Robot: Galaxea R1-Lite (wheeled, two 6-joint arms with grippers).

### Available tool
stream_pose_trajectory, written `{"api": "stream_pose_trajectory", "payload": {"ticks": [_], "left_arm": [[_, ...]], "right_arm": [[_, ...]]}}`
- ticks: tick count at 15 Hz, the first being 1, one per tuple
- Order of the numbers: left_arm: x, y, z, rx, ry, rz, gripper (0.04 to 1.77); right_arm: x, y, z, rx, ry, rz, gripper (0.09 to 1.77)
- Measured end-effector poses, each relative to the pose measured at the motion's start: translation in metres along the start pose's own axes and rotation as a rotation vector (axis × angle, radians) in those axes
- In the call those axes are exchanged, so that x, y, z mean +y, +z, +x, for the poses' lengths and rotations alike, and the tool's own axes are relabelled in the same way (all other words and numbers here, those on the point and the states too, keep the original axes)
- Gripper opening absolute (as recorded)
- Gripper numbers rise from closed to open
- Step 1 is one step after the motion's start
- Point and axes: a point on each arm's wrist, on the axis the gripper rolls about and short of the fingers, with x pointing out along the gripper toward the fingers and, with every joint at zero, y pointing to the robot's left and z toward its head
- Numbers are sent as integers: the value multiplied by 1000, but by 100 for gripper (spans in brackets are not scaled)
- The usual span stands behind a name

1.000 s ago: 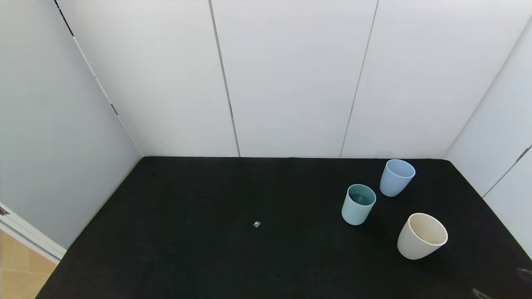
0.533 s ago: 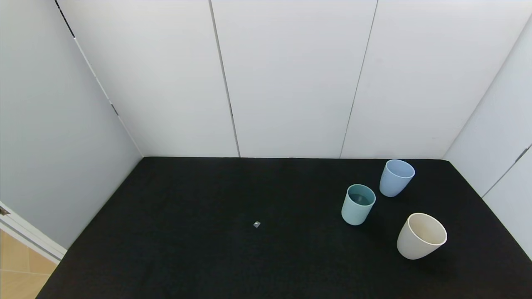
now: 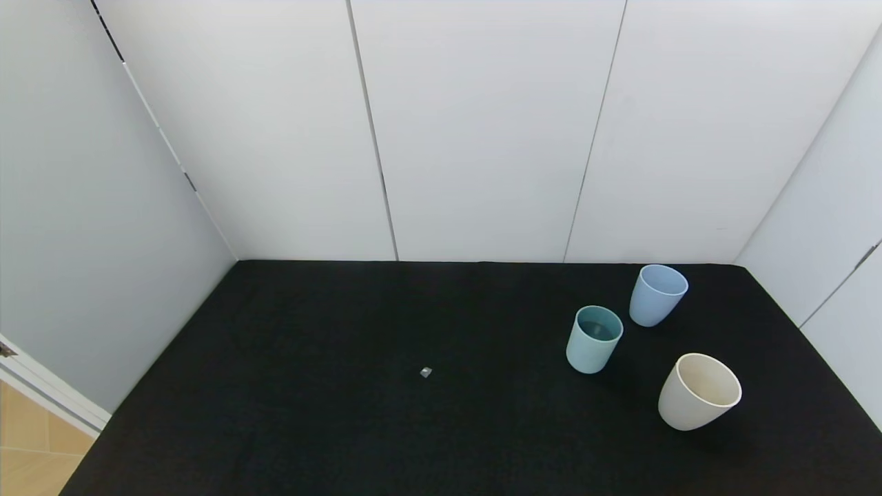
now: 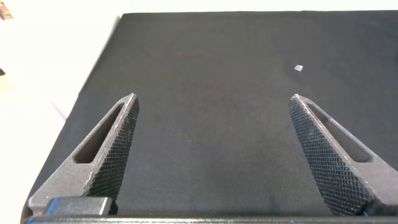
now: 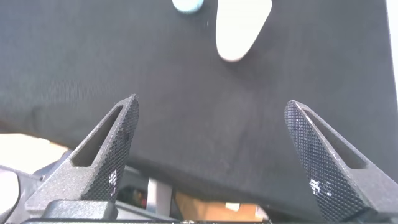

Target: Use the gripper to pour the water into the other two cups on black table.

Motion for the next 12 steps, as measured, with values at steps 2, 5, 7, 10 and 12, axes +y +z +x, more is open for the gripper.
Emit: {"api": "stream_pose_trajectory", "payload": {"ticks": [2,5,7,10,12], "left_arm": [[0,0,0,0,0,0,172],[0,0,0,0,-1,0,172],[0,0,0,0,0,0,172],[0,0,0,0,-1,0,172],[0,0,0,0,0,0,172]], "right_arm": [[2,-3,-5,-57,-6,-16,170],[2,-6,-10,-162,-75,-13,170],[0,-2,-9,-298,-142,20,170],[-4,-15,0,-314,-247,29,170],[-3,-25,4,-238,-246,27,170]]}}
